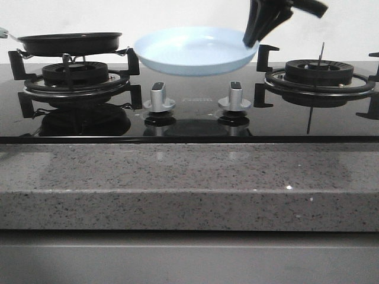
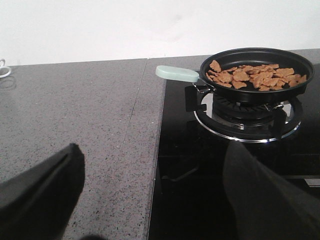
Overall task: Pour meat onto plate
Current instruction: 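Lift the plate with the right gripper and hold it above the stove, then grasp the pale green handle of the black frying pan with the left gripper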
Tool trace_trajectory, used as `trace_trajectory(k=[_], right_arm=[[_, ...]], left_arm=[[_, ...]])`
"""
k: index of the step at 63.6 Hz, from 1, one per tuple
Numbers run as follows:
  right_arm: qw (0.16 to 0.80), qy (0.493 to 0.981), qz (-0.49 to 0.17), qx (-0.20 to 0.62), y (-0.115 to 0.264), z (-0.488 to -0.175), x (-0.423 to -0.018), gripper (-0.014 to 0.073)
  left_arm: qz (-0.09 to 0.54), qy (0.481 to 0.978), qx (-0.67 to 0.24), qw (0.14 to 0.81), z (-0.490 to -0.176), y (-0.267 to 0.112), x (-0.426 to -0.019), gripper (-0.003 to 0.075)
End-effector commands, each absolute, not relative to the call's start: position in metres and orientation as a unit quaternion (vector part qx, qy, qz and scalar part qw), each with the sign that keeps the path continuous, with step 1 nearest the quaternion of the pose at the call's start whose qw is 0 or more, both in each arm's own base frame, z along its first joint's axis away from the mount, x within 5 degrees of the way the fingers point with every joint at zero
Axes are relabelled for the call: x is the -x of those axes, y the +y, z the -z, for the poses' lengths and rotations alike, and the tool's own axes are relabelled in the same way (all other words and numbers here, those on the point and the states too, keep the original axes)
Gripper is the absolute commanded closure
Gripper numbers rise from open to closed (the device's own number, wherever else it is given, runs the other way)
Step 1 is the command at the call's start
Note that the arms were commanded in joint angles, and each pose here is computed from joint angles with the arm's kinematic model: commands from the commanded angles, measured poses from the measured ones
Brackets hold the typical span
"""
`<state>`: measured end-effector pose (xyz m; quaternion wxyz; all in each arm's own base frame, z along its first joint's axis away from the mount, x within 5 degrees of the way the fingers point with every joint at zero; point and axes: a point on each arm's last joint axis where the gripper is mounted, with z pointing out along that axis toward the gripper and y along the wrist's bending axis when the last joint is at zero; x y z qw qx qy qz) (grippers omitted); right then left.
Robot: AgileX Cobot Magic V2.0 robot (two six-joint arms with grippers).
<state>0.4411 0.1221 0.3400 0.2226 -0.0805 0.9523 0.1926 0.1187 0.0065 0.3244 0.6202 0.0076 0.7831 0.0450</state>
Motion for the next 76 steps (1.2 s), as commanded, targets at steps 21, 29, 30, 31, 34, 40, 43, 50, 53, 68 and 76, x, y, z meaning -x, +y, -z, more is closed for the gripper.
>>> trace_trajectory(k=[21,29,30,31,34,40,43,50,53,68,76], right_arm=[[0.203,0.949,-0.216,0.103,0.111,-0.392,-0.366,0.0653],[0.192,0.950,-0.212,0.122,0.115,-0.379,-0.355,0.0653],[0.194,0.950,-0.212,0.123,0.116,-0.378,-0.354,0.0653],[0.195,0.950,-0.212,0.123,0.117,-0.377,-0.353,0.0653],[0.199,0.949,-0.213,0.122,0.119,-0.371,-0.352,0.0653],[0.203,0.948,-0.213,0.117,0.124,-0.360,-0.351,0.0653],[0.203,0.949,-0.213,0.114,0.125,-0.353,-0.351,0.0653],[0.208,0.949,-0.212,0.107,0.125,-0.345,-0.353,0.0653],[0.209,0.949,-0.212,0.106,0.125,-0.344,-0.354,0.0653],[0.213,0.948,-0.212,0.105,0.125,-0.344,-0.354,0.0653],[0.210,0.949,-0.212,0.106,0.125,-0.344,-0.354,0.0653]], left_arm=[[-0.041,0.751,-0.007,0.659,-0.342,0.006,-0.124,0.0156],[-0.041,0.750,-0.007,0.660,-0.342,0.006,-0.124,0.0156],[-0.041,0.750,-0.007,0.661,-0.342,0.006,-0.124,0.0156],[-0.041,0.750,-0.007,0.661,-0.342,0.006,-0.124,0.0156],[-0.041,0.750,-0.007,0.661,-0.342,0.006,-0.124,0.0156],[-0.041,0.750,-0.007,0.661,-0.342,0.006,-0.124,0.0156],[-0.041,0.750,-0.007,0.661,-0.342,0.006,-0.124,0.0156],[-0.041,0.750,-0.007,0.661,-0.342,0.006,-0.124,0.0156],[-0.041,0.750,-0.007,0.661,-0.342,0.006,-0.124,0.0156],[-0.041,0.750,-0.007,0.661,-0.342,0.006,-0.124,0.0156],[-0.041,0.750,-0.007,0.661,-0.342,0.006,-0.124,0.0156]])
